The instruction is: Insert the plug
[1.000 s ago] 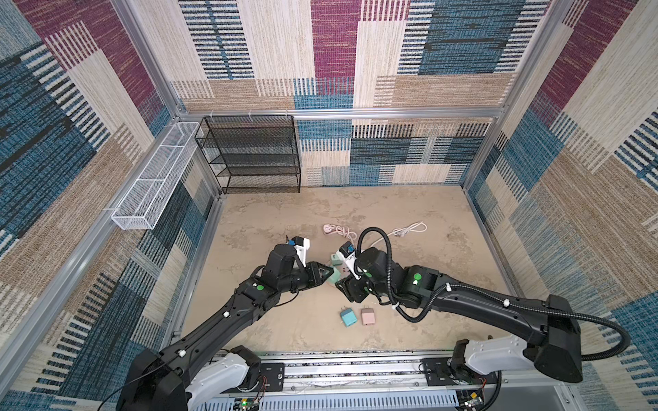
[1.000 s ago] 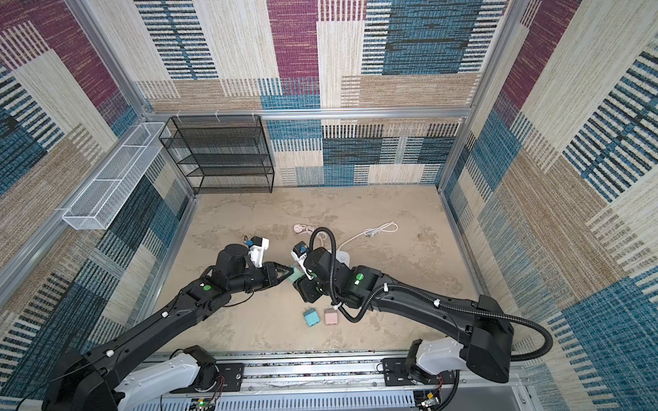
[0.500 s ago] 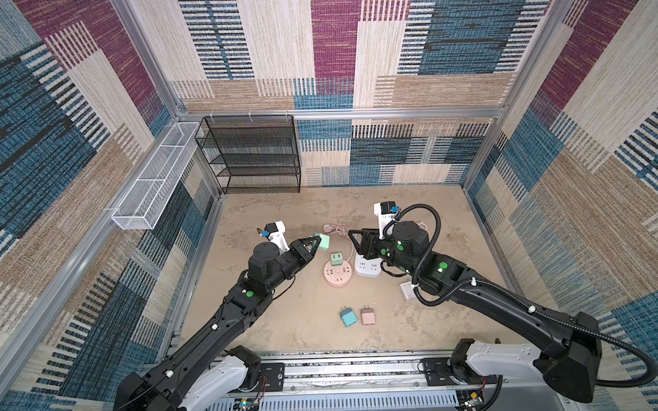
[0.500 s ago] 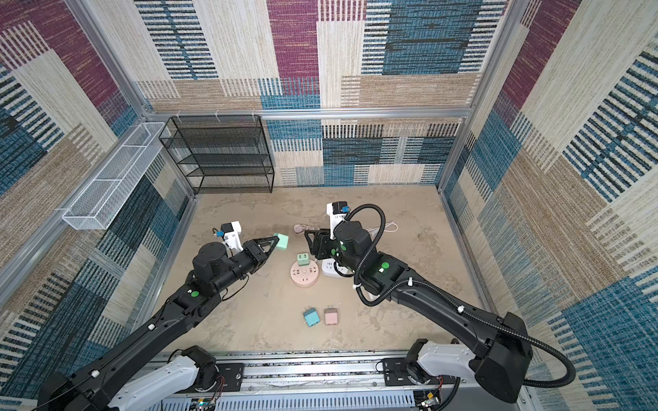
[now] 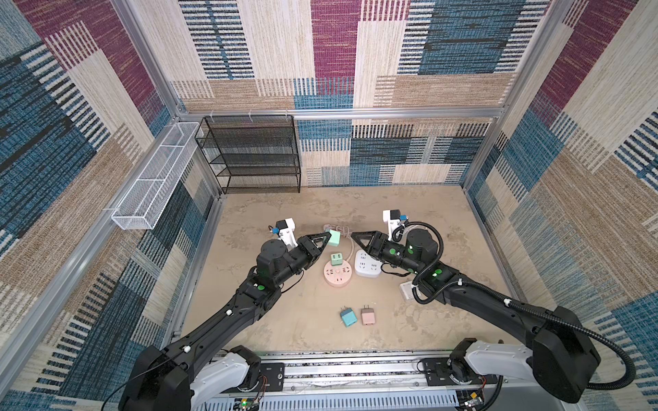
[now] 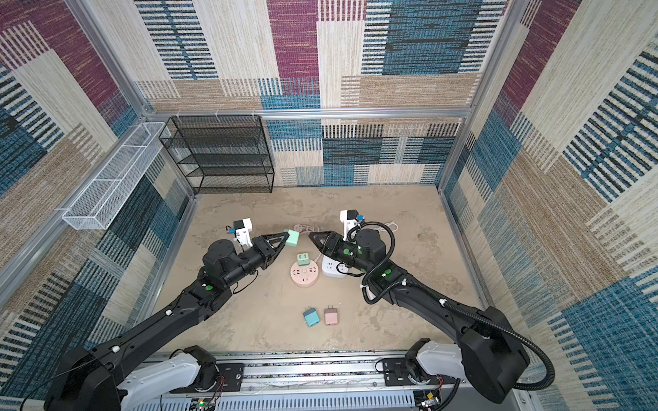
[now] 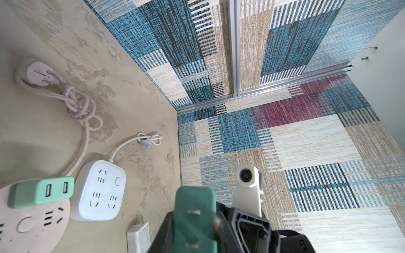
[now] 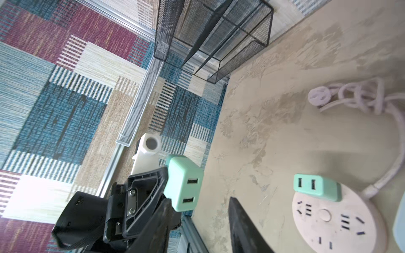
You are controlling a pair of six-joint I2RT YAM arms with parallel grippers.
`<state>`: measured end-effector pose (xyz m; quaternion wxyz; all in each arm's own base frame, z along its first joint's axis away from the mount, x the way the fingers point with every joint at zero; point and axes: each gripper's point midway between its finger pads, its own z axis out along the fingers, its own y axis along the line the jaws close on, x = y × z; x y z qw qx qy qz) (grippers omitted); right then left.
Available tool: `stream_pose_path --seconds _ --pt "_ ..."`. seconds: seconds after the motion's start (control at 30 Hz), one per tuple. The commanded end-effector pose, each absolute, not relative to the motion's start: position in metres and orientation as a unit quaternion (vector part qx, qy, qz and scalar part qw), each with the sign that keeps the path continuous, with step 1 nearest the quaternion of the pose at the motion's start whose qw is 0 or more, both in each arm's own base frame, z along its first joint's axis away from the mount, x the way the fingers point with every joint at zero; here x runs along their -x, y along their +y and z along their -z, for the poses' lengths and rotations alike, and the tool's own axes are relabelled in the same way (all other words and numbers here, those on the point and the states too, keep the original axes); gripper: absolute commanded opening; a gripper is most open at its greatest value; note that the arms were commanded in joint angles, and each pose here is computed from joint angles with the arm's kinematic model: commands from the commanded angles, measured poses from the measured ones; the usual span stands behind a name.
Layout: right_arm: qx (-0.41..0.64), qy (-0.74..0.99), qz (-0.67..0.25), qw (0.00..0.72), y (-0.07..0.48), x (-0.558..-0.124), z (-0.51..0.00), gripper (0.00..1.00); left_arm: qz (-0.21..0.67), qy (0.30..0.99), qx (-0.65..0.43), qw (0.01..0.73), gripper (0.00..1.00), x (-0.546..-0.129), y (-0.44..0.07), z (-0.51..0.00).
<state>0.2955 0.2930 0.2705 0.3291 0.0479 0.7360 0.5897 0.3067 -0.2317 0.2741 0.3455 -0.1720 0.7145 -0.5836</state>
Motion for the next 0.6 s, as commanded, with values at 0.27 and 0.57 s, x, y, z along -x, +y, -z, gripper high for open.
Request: stream_pose_path --seconds 0.27,0.57 --pt "-0.001 0.679 -0.665 0.311 0.31 -0.284 -0.31 0.47 0.612 0.695 0.137 0.352 0.0 -0.304 -0.245 -0.3" --pt "0.002 0.684 -0.665 0.302 0.316 -0.288 -0.312 0.46 0.618 0.689 0.132 0.355 0.0 -0.302 -0.25 -0.302"
